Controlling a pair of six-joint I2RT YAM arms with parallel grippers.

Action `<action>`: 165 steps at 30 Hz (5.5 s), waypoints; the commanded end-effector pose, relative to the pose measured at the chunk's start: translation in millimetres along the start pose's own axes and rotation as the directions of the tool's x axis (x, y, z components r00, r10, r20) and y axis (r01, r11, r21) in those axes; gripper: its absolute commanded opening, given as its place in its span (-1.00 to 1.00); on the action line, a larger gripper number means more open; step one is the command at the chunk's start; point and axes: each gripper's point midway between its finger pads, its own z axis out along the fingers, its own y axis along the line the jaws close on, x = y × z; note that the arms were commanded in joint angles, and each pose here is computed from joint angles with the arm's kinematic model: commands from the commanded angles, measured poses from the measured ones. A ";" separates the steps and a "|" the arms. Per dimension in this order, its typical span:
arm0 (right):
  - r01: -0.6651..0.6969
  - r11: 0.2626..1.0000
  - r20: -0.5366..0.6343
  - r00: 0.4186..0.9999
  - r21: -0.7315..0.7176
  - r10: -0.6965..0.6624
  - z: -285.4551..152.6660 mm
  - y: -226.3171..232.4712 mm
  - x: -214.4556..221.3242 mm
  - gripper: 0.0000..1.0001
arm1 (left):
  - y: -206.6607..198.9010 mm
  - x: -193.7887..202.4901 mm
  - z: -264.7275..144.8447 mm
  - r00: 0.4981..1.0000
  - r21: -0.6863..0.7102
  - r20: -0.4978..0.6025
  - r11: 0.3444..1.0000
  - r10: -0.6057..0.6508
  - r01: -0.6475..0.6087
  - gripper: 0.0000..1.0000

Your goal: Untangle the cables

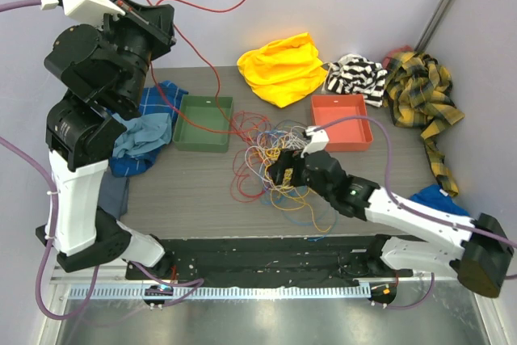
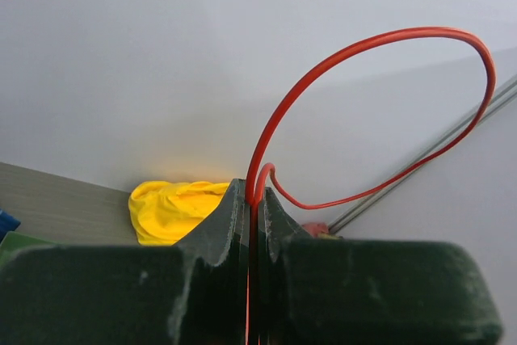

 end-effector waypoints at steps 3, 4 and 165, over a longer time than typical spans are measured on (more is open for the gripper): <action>0.102 0.994 -0.050 0.993 -0.038 -0.104 59.3 34.1 0.2 0.89 | -12.8 -7.2 -1.9 1.000 0.062 0.014 0.998 -0.015 0.014 -0.99; 0.106 0.994 -0.038 0.994 -0.023 -0.107 68.5 37.5 -5.9 0.89 | -12.3 -3.8 -2.1 1.000 0.064 0.006 0.998 -0.013 0.013 -0.99; 0.198 0.980 -0.030 0.980 0.004 -0.198 -9.3 -7.1 7.9 0.78 | 251.3 101.3 194.9 0.735 -0.691 0.150 0.601 0.662 -0.401 -1.00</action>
